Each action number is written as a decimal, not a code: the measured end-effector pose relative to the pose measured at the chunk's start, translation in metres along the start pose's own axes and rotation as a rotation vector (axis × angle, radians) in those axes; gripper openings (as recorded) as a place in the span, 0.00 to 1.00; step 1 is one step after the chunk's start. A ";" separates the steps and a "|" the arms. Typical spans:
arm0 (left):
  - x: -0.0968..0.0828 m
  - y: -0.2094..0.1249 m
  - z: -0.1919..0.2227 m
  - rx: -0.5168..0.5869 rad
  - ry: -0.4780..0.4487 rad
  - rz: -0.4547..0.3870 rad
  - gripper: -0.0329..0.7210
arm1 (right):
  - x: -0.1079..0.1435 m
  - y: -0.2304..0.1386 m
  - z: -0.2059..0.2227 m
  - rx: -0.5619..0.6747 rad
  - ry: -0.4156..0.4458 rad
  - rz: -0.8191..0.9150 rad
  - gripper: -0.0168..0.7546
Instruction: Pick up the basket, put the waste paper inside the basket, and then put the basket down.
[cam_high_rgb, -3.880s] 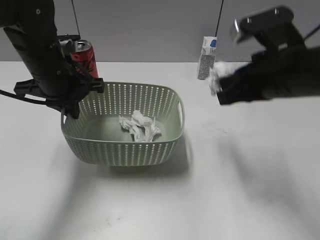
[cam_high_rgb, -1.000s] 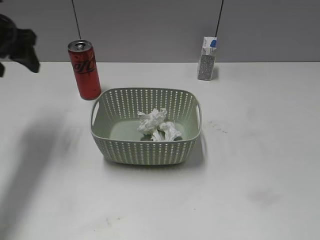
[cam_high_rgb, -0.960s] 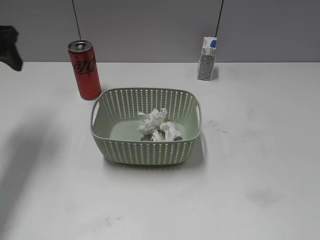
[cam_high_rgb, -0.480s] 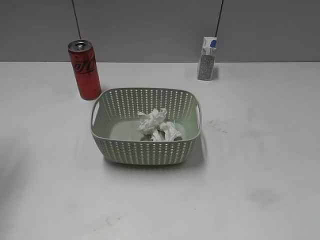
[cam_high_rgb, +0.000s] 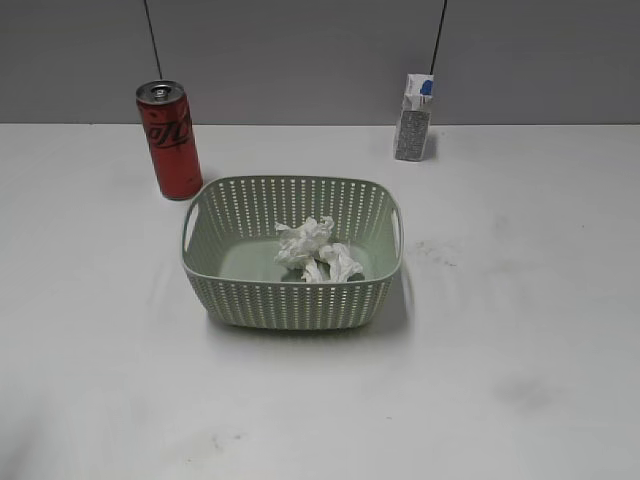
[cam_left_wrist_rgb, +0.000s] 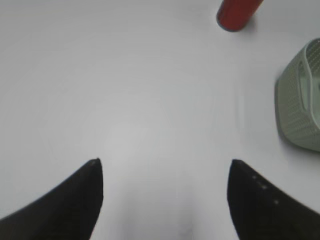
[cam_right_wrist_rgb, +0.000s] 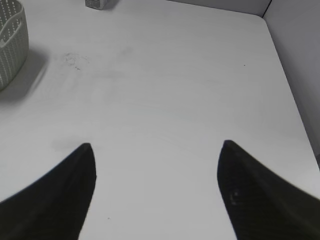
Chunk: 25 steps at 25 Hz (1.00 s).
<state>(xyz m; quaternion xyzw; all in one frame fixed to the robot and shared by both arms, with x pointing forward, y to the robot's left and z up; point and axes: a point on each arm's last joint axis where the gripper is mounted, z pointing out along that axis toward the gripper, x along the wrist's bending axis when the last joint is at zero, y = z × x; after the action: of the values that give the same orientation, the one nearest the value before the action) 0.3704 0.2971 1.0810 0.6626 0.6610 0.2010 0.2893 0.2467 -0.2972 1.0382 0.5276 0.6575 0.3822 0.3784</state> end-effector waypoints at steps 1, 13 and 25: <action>-0.001 -0.011 -0.002 -0.011 -0.002 0.000 0.82 | 0.000 0.000 0.000 0.000 0.000 0.000 0.76; -0.010 -0.080 -0.038 -0.175 -0.004 0.054 0.82 | 0.000 0.000 0.000 0.000 -0.001 -0.002 0.76; -0.016 -0.111 -0.066 -0.405 0.003 0.098 0.82 | 0.000 0.000 0.000 0.000 -0.001 -0.001 0.76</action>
<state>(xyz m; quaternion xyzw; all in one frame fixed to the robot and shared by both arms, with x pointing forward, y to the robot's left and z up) 0.2422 0.2847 1.0601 0.6220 0.5745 0.3447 0.4052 0.2467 -0.2973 1.0382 0.5276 0.6577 0.3818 0.3787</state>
